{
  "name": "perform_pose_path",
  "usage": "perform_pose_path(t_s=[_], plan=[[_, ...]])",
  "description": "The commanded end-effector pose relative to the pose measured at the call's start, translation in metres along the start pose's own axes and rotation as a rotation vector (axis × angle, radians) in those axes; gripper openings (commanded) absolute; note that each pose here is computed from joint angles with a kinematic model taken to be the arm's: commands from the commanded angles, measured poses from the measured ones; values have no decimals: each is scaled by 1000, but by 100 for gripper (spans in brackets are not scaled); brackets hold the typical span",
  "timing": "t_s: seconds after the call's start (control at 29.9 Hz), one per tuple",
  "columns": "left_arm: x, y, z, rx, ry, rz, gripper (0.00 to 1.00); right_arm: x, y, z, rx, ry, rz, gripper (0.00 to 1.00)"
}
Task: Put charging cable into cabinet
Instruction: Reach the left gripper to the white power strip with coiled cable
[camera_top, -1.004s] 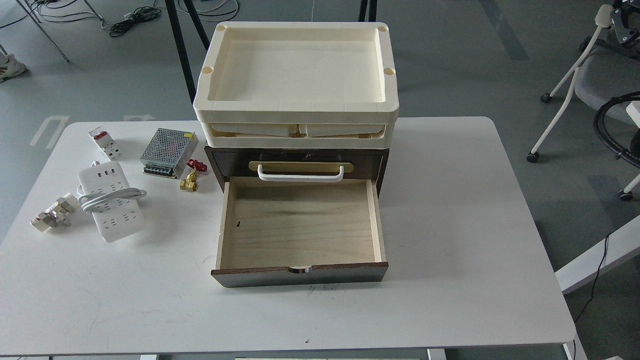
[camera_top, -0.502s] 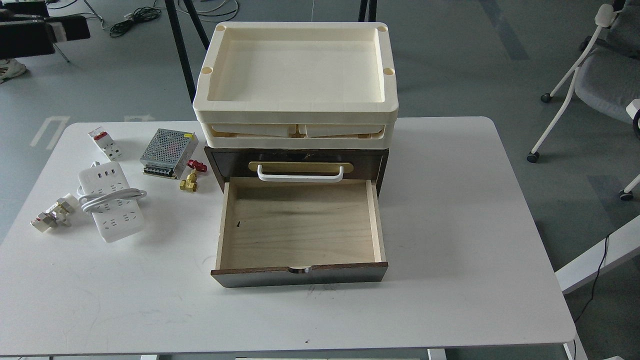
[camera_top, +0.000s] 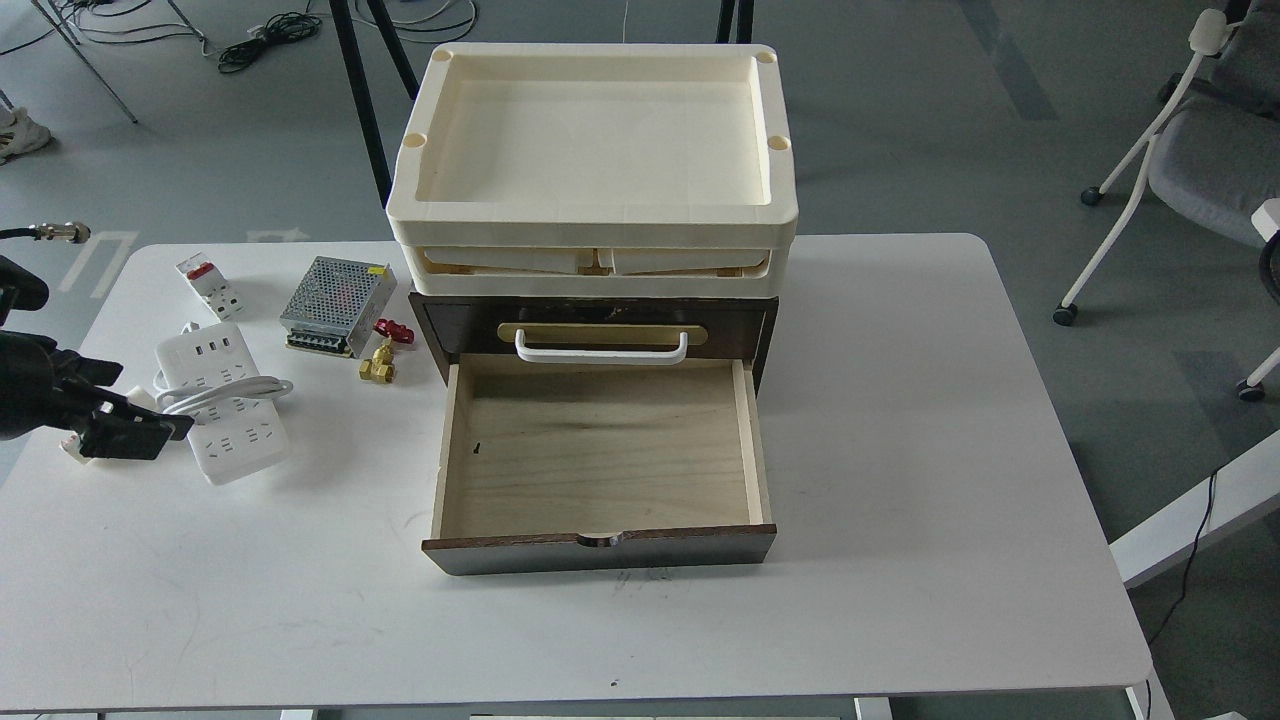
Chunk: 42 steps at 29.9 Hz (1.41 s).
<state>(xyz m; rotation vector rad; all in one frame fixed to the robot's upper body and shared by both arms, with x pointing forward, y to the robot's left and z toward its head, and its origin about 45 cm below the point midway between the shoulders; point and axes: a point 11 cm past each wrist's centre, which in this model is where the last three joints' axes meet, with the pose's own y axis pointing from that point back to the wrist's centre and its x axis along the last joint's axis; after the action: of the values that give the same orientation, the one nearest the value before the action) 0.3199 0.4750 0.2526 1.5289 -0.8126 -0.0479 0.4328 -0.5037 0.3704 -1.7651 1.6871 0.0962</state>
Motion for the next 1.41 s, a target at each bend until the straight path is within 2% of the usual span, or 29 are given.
perform_pose_path(t_s=[0.0,0.2,0.47,0.7,0.97,1.14,1.27,1.37], plan=[[6,-17,-6,17,-12,16,96,0,0,0,0,0,0,100],[15,-51,0,6,-21,20,91,0,0,-1,2,0,0,100],[18,-78,2,14,-47,25,87,3,3,2,-8,4,5,100],[8,-103,-2,49,-103,21,80,3,2,1,-3,2,6,100],[2,-110,-18,109,-126,32,73,3,3,2,-8,2,6,100],[5,-114,-17,114,-119,33,73,4,5,4,-12,1,9,100],[4,-114,-17,113,-120,31,62,7,7,5,-15,2,17,100],[5,-114,-17,112,-122,34,58,9,9,5,-17,4,22,100]])
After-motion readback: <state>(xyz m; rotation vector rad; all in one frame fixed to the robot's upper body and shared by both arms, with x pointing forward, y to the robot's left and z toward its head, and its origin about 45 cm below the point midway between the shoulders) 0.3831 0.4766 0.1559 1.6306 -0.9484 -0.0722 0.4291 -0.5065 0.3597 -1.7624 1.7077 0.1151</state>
